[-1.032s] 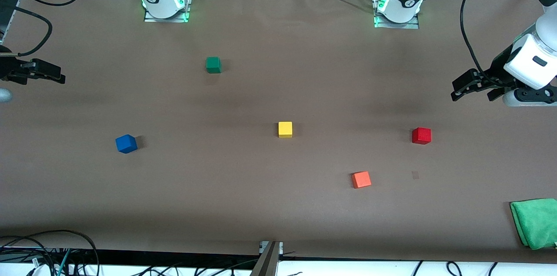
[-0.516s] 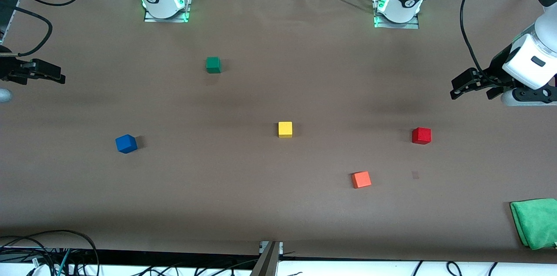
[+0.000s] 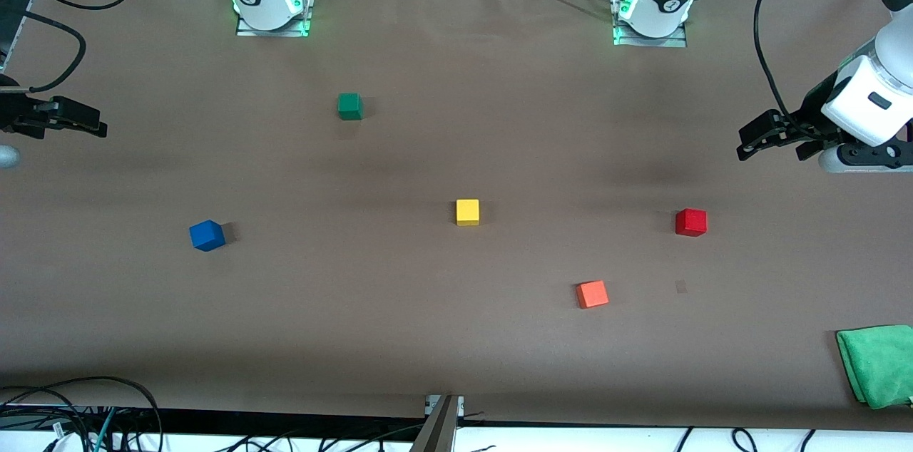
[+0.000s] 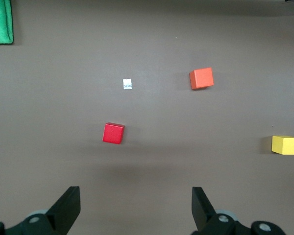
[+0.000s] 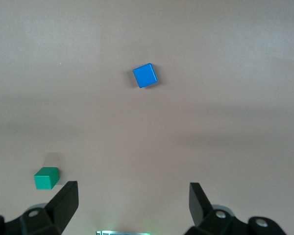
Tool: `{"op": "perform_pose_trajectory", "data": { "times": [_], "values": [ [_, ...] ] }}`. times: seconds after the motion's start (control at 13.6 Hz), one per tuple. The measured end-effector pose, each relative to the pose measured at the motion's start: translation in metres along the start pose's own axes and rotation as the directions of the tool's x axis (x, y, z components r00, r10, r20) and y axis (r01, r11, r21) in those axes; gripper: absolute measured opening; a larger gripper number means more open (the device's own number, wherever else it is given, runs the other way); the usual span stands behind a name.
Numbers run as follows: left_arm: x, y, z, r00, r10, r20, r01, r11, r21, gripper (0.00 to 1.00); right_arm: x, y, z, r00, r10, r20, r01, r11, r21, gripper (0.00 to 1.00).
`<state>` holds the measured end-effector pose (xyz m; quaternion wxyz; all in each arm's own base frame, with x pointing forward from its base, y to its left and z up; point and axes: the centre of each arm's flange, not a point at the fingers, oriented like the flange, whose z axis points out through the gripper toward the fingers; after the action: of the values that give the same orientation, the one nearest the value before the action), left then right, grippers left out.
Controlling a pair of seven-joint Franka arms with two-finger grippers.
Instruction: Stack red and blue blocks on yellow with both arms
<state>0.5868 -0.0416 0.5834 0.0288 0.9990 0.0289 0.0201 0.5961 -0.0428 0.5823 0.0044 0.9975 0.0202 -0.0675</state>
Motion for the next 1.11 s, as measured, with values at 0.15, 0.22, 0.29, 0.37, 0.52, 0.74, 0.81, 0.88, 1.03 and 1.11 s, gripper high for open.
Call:
{"op": "perform_pose_trajectory", "data": {
  "times": [0.15, 0.22, 0.29, 0.37, 0.52, 0.74, 0.81, 0.88, 1.03, 1.11],
  "values": [
    [-0.0001, -0.0001, 0.0001, 1.000, 0.000, 0.001, 0.000, 1.000, 0.000, 1.00, 0.0000, 0.0000, 0.0000, 1.000, 0.000, 0.000, 0.000, 1.000, 0.000, 1.00],
    [-0.0001, -0.0002, 0.0001, 1.000, 0.001, 0.001, -0.001, 1.000, 0.000, 1.00, 0.0000, 0.0000, 0.0000, 1.000, 0.000, 0.000, 0.000, 1.000, 0.000, 1.00],
    [-0.0001, -0.0003, 0.0001, 1.000, 0.013, 0.001, -0.013, 1.000, 0.000, 1.00, 0.0000, 0.0000, 0.0000, 1.000, 0.000, 0.000, 0.000, 1.000, 0.000, 1.00],
    [0.0000, -0.0007, 0.0000, 0.999, 0.040, 0.001, -0.040, 0.999, 0.000, 1.00, 0.0000, 0.0000, 0.0000, 1.000, 0.000, 0.000, 0.000, 1.000, 0.000, 1.00],
    [0.0004, -0.0038, -0.0001, 0.995, 0.098, 0.001, -0.098, 0.995, 0.001, 1.00, 0.0000, 0.0000, 0.0000, 1.000, 0.000, 0.000, 0.000, 1.000, 0.000, 1.00],
    [0.0005, -0.0056, -0.0002, 0.993, 0.120, 0.001, -0.120, 0.993, 0.001, 1.00, 0.0000, 0.0000, 0.0000, 1.000, 0.000, 0.000, 0.000, 1.000, 0.000, 1.00],
    [0.0005, -0.0056, -0.0002, 0.993, 0.121, 0.001, -0.121, 0.993, 0.001, 1.00, 0.0000, 0.0000, 0.0000, 1.000, 0.000, 0.000, 0.000, 1.000, 0.000, 1.00],
    [0.0005, -0.0056, -0.0001, 0.993, 0.121, 0.002, -0.121, 0.993, 0.001, 1.00, 0.0000, 0.0000, 0.0000, 1.000, 0.000, 0.000, 0.000, 1.000, 0.000, 1.00],
    [-0.0003, -0.0059, 0.0008, 0.993, 0.120, 0.010, -0.120, 0.993, 0.001, 1.00, 0.0000, 0.0000, 0.0000, 1.000, 0.000, 0.000, 0.000, 1.000, 0.000, 1.00],
    [-0.0012, -0.0069, 0.0030, 0.993, 0.119, 0.024, -0.119, 0.993, 0.001, 1.00, 0.0000, 0.0000, 0.0000, 1.000, 0.000, 0.000, 0.000, 1.000, 0.000, 1.00]
  ]
}}
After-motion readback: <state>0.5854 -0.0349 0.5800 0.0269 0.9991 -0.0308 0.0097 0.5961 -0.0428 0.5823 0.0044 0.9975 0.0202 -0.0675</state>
